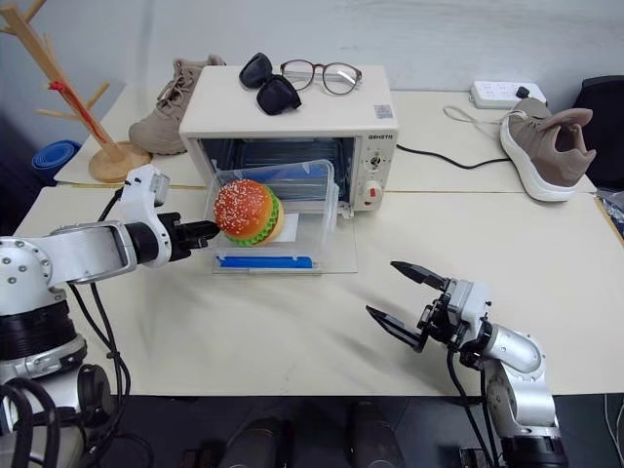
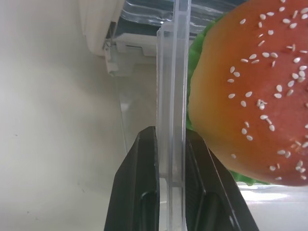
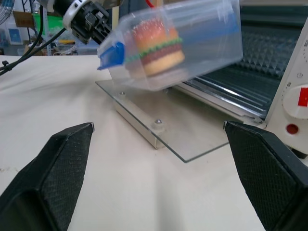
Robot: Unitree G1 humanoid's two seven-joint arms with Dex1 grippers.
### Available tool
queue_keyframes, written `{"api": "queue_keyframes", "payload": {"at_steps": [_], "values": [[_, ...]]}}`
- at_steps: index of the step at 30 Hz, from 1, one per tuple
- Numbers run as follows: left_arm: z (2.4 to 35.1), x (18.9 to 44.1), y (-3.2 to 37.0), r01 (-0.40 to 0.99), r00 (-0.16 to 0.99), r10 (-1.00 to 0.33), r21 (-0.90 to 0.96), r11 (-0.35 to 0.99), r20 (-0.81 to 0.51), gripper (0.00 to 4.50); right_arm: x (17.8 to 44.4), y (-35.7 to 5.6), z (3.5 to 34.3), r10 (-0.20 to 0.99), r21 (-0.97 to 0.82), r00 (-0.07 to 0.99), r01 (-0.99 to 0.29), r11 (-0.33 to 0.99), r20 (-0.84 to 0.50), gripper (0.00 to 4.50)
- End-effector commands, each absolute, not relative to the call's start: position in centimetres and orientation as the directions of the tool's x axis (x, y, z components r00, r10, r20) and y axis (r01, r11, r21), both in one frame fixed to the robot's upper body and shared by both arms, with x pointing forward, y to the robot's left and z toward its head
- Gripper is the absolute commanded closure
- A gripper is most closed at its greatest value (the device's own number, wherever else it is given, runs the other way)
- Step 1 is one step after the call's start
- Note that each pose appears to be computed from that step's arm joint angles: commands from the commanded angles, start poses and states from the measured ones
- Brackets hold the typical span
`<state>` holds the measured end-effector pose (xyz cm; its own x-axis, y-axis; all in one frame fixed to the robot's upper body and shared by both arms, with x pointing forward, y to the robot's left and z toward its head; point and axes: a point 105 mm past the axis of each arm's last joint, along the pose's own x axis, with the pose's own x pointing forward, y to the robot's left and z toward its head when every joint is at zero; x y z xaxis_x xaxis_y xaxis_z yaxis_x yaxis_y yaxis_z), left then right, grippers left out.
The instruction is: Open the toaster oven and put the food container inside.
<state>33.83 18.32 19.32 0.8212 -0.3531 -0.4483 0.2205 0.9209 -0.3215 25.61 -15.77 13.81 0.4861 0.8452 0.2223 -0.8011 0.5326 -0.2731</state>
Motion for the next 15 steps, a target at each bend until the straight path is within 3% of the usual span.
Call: {"api": "queue_keyframes", "payload": {"at_steps": [1, 5, 9, 11, 15], "values": [[20.9, 34.2, 18.1, 0.22, 0.862, -0.34, -0.328, 0.919, -0.376, 3.0, 25.0, -15.0, 15.0, 0.847, -0.292, 0.474, -0.797, 0.529, 0.241, 0.0], [22.6, 33.6, 18.1, 0.292, 0.879, -0.404, -0.383, 0.876, -0.253, 1.89, 24.4, -14.3, 16.0, 0.864, -0.253, 0.445, -0.83, 0.497, 0.238, 0.0], [24.0, 31.6, 19.4, 0.408, 0.851, -0.498, -0.388, 0.826, -0.166, 1.89, 23.9, -13.5, 16.1, 0.903, -0.21, 0.398, -0.88, 0.425, 0.161, 0.0], [24.3, 30.7, 20.1, 0.45, 0.844, -0.514, -0.32, 0.834, -0.152, 1.84, 23.9, -13.3, 15.8, 0.912, -0.184, 0.393, -0.894, 0.409, 0.117, 0.4], [24.4, 27.9, 21.1, 0.649, 0.759, -0.644, 0.032, 0.76, -0.096, 2.75, 23.6, -11.5, 14.6, 0.946, -0.164, 0.324, -0.935, 0.316, -0.028, 1.63]]}}
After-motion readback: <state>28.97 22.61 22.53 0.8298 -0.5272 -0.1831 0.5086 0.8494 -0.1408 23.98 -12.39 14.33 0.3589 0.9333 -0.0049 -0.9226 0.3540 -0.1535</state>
